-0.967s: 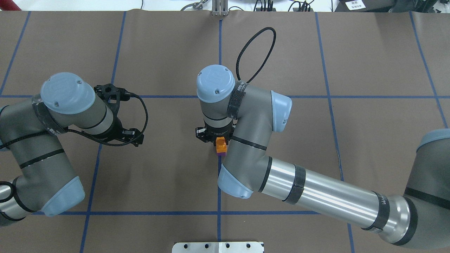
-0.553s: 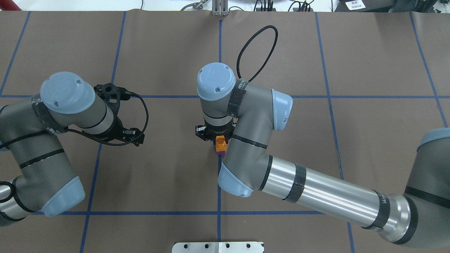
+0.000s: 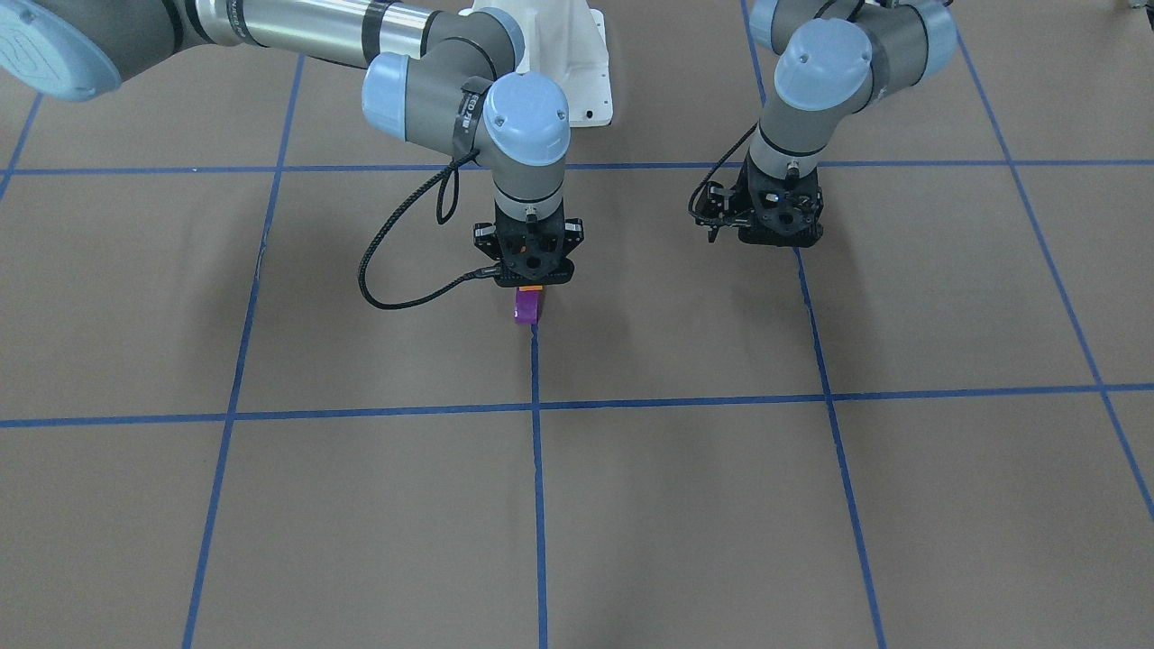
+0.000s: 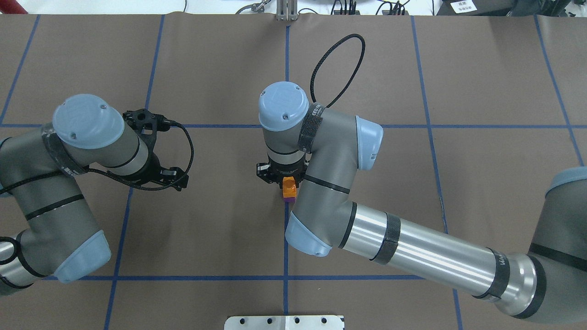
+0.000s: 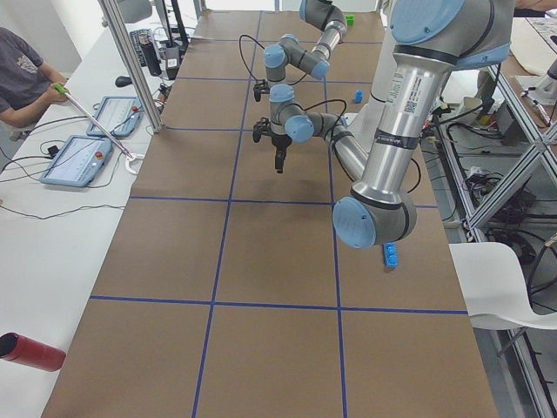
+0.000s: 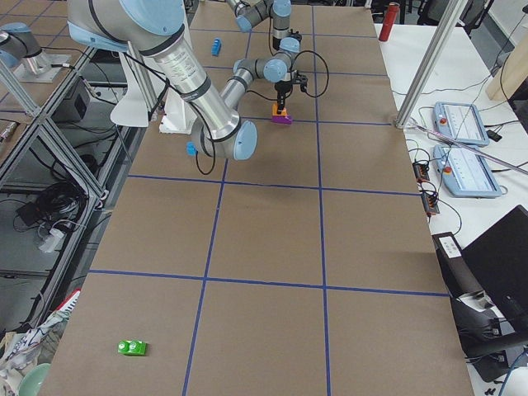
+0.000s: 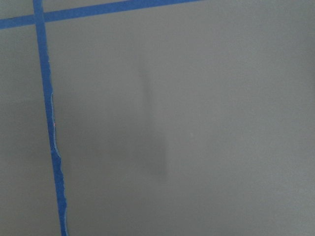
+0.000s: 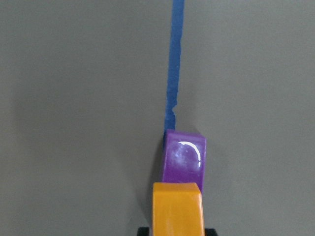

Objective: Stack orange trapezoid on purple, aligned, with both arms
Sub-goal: 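Open the right gripper and raise it away from the stack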

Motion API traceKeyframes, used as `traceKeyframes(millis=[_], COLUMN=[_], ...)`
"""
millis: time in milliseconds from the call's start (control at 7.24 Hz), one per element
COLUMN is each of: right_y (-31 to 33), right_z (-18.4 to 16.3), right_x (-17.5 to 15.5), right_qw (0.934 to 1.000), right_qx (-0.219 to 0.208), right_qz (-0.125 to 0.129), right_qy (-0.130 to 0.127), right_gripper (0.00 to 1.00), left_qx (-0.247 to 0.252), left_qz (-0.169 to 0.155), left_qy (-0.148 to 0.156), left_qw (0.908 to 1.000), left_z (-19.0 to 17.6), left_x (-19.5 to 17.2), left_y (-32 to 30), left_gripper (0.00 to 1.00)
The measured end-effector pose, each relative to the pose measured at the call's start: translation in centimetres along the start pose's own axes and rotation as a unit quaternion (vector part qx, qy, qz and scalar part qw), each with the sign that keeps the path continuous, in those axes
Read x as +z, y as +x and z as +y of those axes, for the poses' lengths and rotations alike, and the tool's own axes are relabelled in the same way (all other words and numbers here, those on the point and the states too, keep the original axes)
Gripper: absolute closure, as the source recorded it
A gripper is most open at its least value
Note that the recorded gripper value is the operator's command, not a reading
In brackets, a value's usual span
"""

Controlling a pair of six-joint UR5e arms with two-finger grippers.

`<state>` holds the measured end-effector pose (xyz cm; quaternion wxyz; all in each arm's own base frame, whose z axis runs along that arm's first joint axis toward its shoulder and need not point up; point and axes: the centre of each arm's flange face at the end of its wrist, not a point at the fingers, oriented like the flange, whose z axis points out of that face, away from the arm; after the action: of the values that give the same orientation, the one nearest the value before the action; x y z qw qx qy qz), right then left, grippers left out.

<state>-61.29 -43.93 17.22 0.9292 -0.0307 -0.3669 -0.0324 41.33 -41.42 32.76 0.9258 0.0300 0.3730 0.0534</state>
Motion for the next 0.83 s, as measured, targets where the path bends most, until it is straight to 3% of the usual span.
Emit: traceKeyframes(millis=[276, 553, 829], right_y=[0.1, 1.6, 11.4], right_z=[0.1, -0.2, -0.1], right_x=[0.0, -2.3, -5.0], right_qw=[1.0, 0.9998, 0.9989], right_qx=[0.001, 0.004, 0.024], right_qz=[-0.001, -0.015, -0.034], right_qy=[0.001, 0.01, 0.022], right_gripper=[0.0, 0.0, 0.0], left_qx=[0.0, 0.001, 0.003], left_qz=[0.0, 0.001, 0.001], left_qy=[0.0, 0.001, 0.005], left_qw=[1.0, 1.0, 1.0], left_z=[0.0, 0.0, -0.3], left_x=[0.0, -0.1, -0.5], left_y=[0.0, 0.2, -0.2], left_gripper=[0.01, 0.01, 0.01])
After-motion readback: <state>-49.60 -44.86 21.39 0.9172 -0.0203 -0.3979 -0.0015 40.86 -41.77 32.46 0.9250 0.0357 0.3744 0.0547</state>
